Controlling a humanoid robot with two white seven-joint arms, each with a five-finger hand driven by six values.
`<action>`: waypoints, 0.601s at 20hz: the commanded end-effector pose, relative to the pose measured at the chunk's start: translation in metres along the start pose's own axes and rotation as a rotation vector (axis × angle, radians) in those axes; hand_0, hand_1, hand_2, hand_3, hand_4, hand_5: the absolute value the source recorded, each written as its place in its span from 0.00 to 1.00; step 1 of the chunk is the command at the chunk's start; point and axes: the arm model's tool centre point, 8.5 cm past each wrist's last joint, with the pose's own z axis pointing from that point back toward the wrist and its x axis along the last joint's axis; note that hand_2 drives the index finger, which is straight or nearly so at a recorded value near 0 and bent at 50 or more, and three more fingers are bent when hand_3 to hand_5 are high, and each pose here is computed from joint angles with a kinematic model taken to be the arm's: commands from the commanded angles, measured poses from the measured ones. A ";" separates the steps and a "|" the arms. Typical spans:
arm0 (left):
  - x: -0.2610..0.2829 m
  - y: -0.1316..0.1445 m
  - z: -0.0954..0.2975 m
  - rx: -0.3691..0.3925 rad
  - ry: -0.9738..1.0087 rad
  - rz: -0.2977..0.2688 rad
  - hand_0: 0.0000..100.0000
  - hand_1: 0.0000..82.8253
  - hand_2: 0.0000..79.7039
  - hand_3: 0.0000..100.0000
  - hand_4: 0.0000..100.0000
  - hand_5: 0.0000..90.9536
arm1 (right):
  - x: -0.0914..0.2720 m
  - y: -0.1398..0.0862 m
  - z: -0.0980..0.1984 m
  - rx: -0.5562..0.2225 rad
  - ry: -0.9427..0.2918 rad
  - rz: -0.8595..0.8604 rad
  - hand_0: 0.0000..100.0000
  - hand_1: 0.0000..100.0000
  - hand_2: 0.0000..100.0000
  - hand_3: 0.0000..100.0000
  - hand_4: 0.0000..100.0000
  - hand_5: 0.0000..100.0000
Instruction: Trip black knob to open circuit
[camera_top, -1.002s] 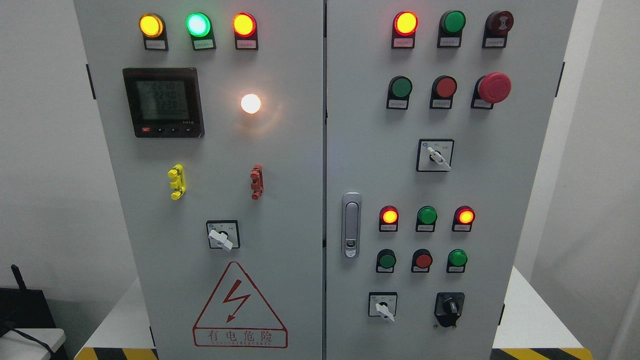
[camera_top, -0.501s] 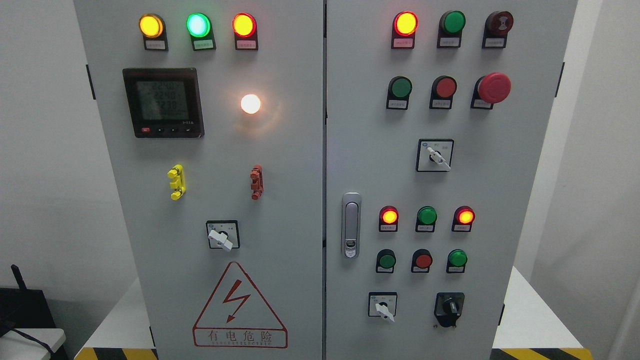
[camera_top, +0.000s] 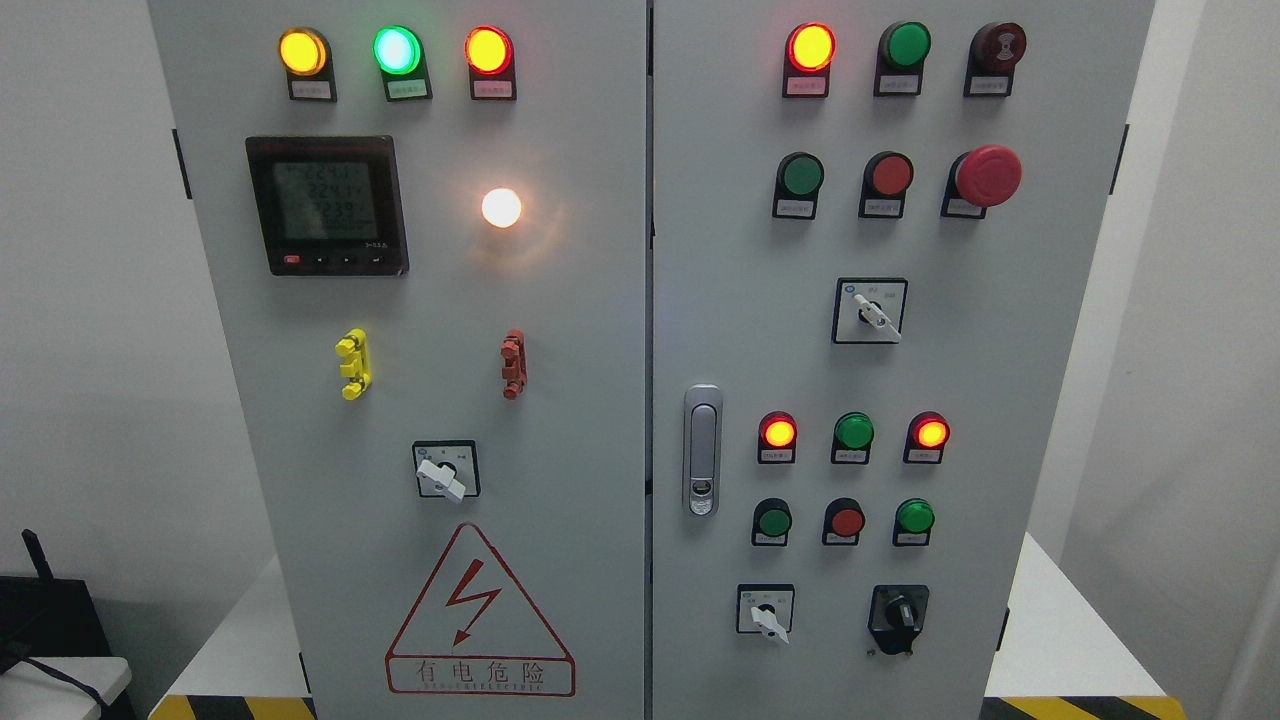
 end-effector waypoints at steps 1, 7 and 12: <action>0.005 -0.001 0.000 -0.005 -0.009 -0.032 0.12 0.47 0.00 0.00 0.00 0.00 | 0.099 -0.016 -0.031 -0.075 -0.450 -0.130 0.30 0.64 0.37 0.76 0.82 0.89; 0.005 -0.002 0.000 -0.006 -0.009 -0.032 0.12 0.47 0.00 0.00 0.00 0.00 | 0.169 -0.032 -0.030 -0.103 -0.704 -0.179 0.31 0.61 0.40 0.79 0.85 0.91; 0.005 -0.001 0.000 -0.005 -0.009 -0.032 0.12 0.47 0.00 0.00 0.00 0.00 | 0.216 -0.037 -0.027 -0.087 -0.852 -0.200 0.33 0.56 0.41 0.81 0.87 0.93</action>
